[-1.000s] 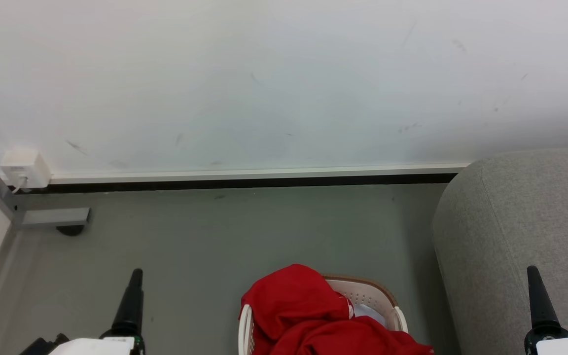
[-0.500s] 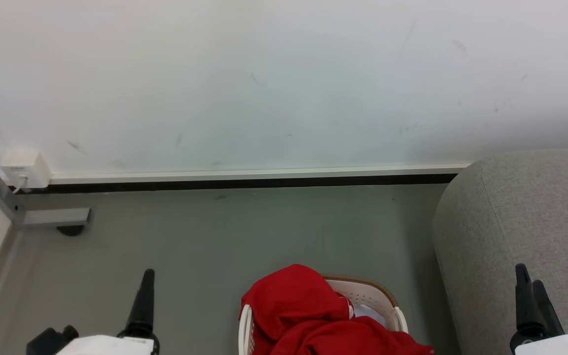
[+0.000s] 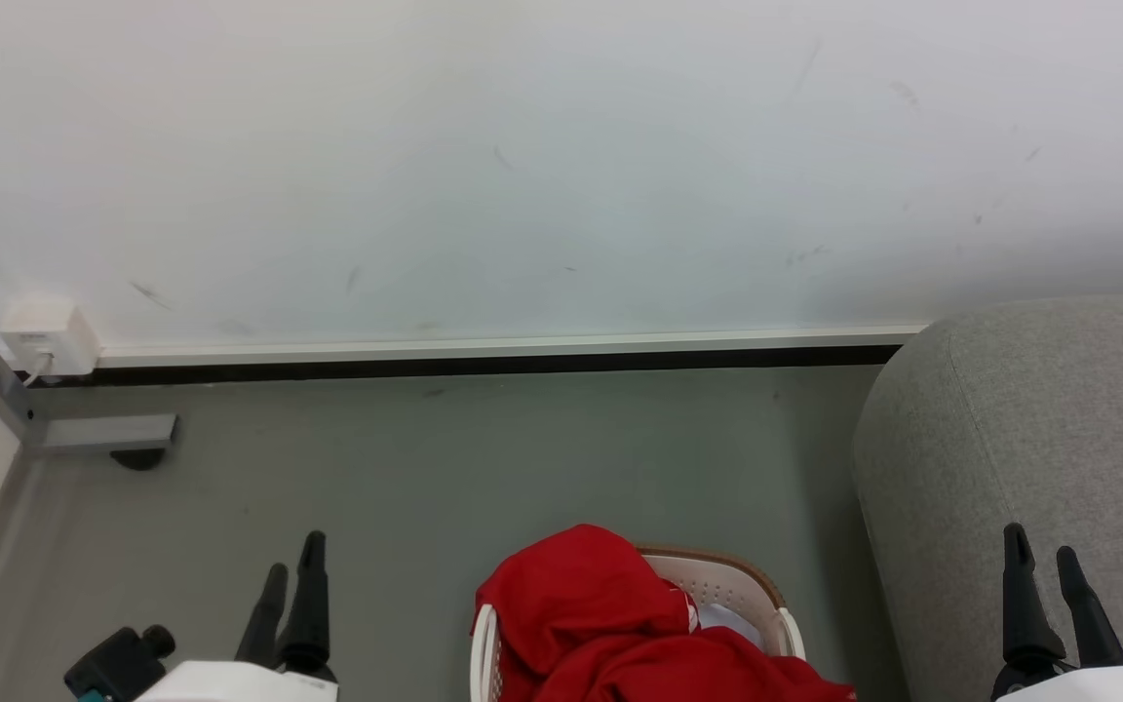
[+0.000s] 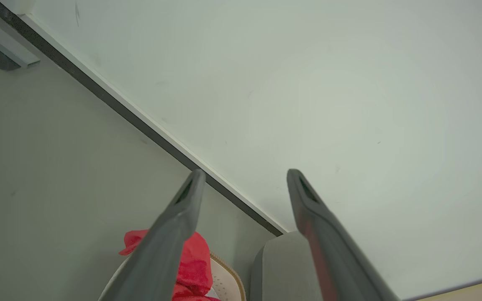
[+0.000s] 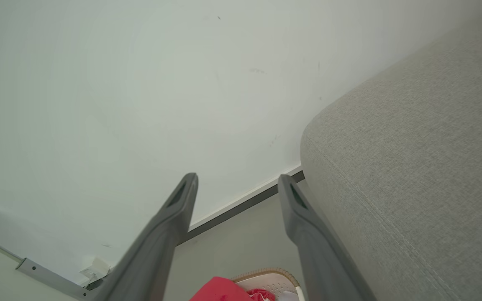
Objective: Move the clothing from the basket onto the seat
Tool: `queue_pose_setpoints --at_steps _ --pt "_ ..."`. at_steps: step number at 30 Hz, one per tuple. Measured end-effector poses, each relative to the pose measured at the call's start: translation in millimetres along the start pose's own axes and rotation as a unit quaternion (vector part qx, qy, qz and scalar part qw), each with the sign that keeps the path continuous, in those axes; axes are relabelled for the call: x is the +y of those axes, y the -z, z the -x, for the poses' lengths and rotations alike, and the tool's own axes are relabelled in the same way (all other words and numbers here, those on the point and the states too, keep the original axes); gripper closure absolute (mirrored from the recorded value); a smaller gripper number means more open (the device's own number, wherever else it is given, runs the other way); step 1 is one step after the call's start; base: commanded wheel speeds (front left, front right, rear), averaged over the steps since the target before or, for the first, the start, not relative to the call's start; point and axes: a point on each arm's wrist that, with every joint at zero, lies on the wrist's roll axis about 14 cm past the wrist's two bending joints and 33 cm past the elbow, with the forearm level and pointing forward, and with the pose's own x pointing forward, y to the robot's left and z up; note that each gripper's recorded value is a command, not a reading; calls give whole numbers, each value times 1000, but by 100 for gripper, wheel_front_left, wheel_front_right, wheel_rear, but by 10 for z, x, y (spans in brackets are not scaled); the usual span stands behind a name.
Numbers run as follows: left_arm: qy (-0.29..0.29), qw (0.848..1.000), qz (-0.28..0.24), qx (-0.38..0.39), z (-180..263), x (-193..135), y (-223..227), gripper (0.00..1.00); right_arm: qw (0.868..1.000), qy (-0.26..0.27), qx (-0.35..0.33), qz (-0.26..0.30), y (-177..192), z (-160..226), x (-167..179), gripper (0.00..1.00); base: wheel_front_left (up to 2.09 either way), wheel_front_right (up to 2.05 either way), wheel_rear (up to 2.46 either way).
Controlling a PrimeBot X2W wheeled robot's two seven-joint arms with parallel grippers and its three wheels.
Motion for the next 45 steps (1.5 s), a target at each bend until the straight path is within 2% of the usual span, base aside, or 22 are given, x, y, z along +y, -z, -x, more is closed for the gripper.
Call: queue_pose_setpoints --at_steps 6,21,45 --pt "5 998 -55 0 0 -30 16 0 999 -6 3 50 25 7 19 0 0 0 0" --pt "20 988 -155 -7 22 -84 29 0 991 -16 -2 136 24 10 33 0 0 0 0" --pt "46 961 -272 -20 80 -167 33 0 975 -26 -4 219 72 51 19 0 0 0 0"
